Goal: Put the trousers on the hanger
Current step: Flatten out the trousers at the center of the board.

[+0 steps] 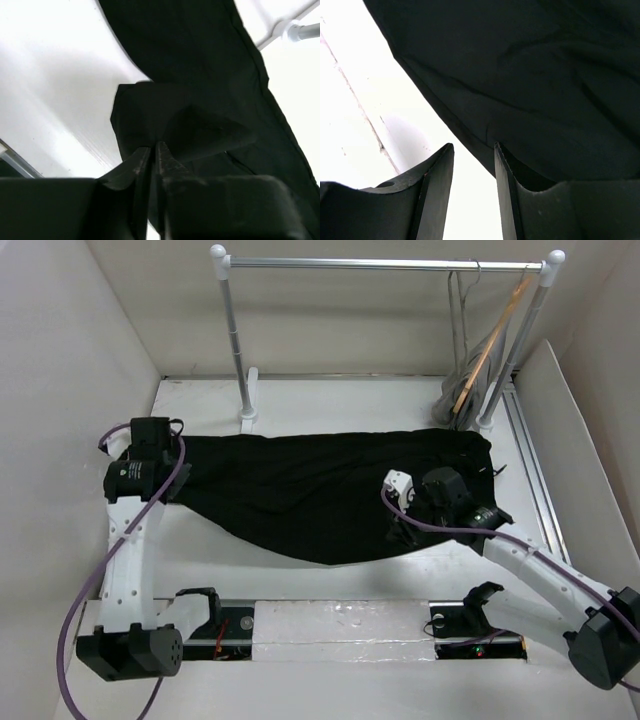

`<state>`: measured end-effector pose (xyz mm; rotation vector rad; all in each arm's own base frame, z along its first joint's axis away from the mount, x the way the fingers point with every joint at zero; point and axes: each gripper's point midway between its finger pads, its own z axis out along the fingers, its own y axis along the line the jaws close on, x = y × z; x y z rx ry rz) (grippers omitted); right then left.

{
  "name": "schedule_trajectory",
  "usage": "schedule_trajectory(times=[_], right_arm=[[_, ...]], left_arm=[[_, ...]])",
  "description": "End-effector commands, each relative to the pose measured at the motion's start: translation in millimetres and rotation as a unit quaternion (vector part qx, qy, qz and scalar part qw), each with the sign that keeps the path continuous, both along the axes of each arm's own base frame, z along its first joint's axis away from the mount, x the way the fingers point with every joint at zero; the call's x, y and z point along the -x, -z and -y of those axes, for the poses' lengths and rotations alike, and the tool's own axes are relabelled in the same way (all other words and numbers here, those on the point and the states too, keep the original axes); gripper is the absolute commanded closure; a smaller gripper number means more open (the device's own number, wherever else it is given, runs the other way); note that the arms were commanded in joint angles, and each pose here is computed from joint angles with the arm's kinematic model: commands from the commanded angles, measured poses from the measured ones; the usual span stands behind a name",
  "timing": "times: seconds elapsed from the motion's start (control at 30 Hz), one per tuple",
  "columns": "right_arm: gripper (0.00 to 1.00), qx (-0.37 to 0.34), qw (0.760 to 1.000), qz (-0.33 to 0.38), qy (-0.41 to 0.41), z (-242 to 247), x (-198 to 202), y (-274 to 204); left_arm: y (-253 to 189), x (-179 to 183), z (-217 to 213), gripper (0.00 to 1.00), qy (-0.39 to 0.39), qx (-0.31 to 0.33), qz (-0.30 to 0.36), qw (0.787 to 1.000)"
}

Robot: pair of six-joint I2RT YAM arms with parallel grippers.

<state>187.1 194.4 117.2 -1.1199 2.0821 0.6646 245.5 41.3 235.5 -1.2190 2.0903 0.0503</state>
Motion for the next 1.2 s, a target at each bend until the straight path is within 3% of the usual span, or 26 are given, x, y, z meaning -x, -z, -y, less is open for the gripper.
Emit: schedule_trajectory(times=[0.0, 0.1, 0.17, 0.2, 0.23, 0.33, 0.37, 0.4, 0.53, 0.6, 0.67, 0.7, 0.73, 0.83, 1.17], right_arm=[[0.56, -0.034, 0.998, 0.039, -0.024, -16.1, -13.3, -28.6], [0.54, -0.041, 0.998, 0.034, -0.029, -19.3, -12.4, -32.7], [0.49, -0.042, 0.998, 0.032, -0.027, -19.2, -11.9, -36.8], [0.47, -0.042, 0.998, 0.032, -0.026, -18.6, -11.6, -37.8], [0.44, -0.044, 0.998, 0.037, -0.024, -17.8, -11.3, -41.4], [0.42, -0.039, 0.998, 0.043, -0.014, -13.4, -8.5, -43.5], [0.43, -0.036, 0.998, 0.041, -0.008, -11.3, -8.0, -40.7], [0.48, -0.037, 0.998, 0.041, -0.006, -10.8, -7.4, -40.9], [0.97, -0.031, 0.999, 0.043, -0.008, -8.4, -6.4, -38.8], [1.00, -0.024, 0.999, 0.041, -0.006, -6.5, -6.5, -34.7], [0.94, -0.026, 0.999, 0.043, -0.006, -7.3, -7.3, -34.5], [0.87, -0.025, 0.999, 0.040, -0.006, -7.6, -7.3, -31.9], [0.71, -0.027, 0.999, 0.040, -0.007, -8.6, -7.8, -31.8], [0.58, -0.028, 0.999, 0.034, -0.015, -12.4, -8.9, -29.4], [0.58, -0.012, 1.000, 0.021, -0.010, -7.9, -6.7, -22.0]], left_arm=[[18.7, -5.7, -3.2, 0.94, -0.017, 0.002, -0.047, 0.999], [28.3, -59.6, -10.8, 0.93, -0.017, -0.012, -0.058, 0.998], [56.2, -93.8, -10.2, 0.80, -0.009, -0.006, -0.108, 0.994], [35.9, -118.5, 1.3, 0.76, 0.011, -0.001, -0.082, 0.997], [50.3, -133.5, 10.9, 0.72, 0.025, 0.003, -0.105, 0.994], [14.8, -160.6, 38.1, 0.45, 0.067, -0.037, -0.063, 0.995], [10.7, -160.5, 36.7, 0.45, 0.066, -0.041, -0.060, 0.995], [13.6, -155.5, 33.7, 0.44, 0.064, -0.048, -0.067, 0.995], [35.7, -112.6, -23.9, 0.44, 0.021, -0.078, -0.110, 0.991], [66.1, -91.2, -26.9, 0.45, 0.046, -0.083, -0.154, 0.984], [80.3, -83.2, -9.9, 0.48, 0.084, -0.085, -0.169, 0.978], [98.3, -72.9, -1.6, 0.49, 0.114, -0.083, -0.195, 0.970], [107.1, -69.6, 6.0, 0.51, 0.129, -0.083, -0.206, 0.966], [133.9, -59.9, 13.0, 0.51, 0.146, -0.083, -0.237, 0.957], [167.2, -86.6, -12.5, 0.57, 0.101, -0.101, -0.248, 0.958]])
